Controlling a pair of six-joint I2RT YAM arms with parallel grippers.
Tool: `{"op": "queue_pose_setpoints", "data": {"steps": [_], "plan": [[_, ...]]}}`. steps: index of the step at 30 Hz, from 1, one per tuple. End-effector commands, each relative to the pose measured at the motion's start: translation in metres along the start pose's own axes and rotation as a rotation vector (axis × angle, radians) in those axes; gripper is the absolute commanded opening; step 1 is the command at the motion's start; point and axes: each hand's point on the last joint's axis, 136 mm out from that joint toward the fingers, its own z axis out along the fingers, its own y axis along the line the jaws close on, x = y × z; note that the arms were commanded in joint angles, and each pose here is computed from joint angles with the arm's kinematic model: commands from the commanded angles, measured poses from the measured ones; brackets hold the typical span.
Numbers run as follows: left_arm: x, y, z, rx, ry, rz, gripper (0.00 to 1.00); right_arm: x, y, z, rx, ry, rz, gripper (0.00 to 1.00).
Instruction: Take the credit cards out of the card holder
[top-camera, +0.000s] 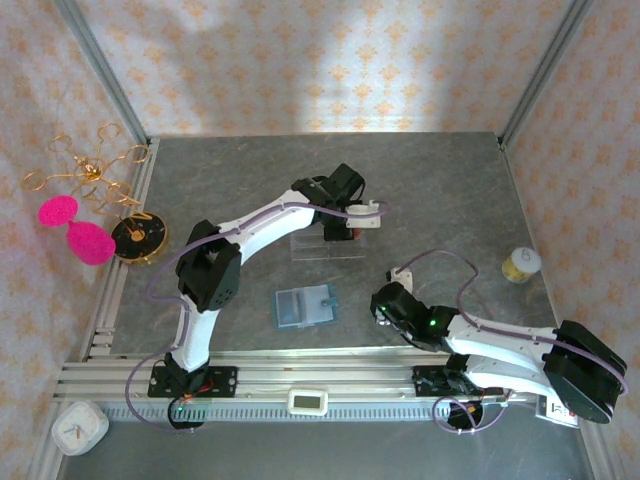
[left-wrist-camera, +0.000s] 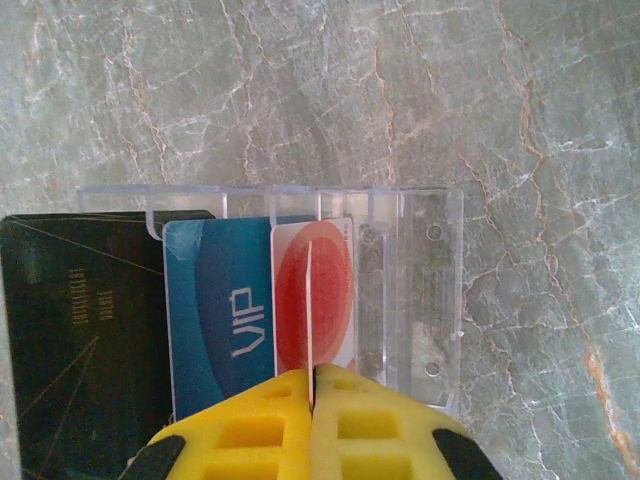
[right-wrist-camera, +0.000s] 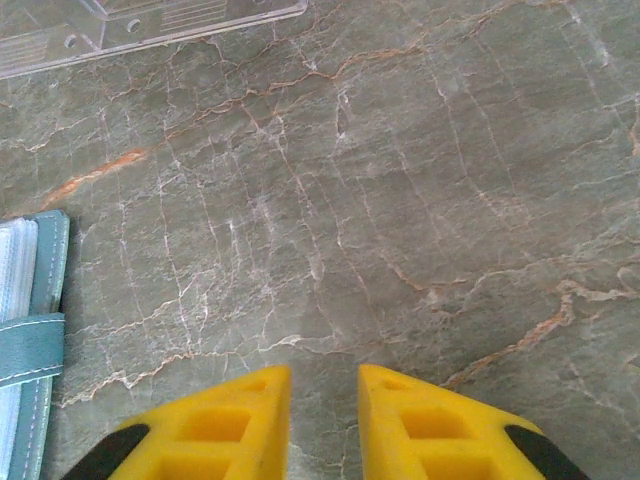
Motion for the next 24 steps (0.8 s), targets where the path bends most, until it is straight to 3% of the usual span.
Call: {"op": "queue_pose_setpoints", "data": {"steps": [1,7,12,15,20,24], "plan": [[0.000,-0.003,0.009,0.014,-0.006,0.014,0.00,-0.010,0.000,-0.002,0.025,-0.028,0.016,0.23],[-0.001,-0.003,0.016,0.002,0.000,0.006,0.00,-0.009,-0.001,-0.002,0.022,-0.026,0.020,0.23],[-0.004,0.002,0.015,-0.033,-0.012,-0.007,0.15,-0.007,-0.002,-0.002,0.019,-0.025,0.025,0.23],[-0.005,0.006,0.013,-0.064,-0.019,-0.018,0.17,-0.007,-0.001,-0.003,0.013,-0.025,0.029,0.23],[-0.017,0.020,-0.004,-0.129,-0.073,-0.051,0.19,-0.009,0.000,-0.005,-0.002,-0.034,0.030,0.29],[-0.040,0.036,-0.044,-0.198,-0.190,-0.107,0.20,-0.012,0.011,-0.008,-0.052,-0.034,0.006,0.34]]}}
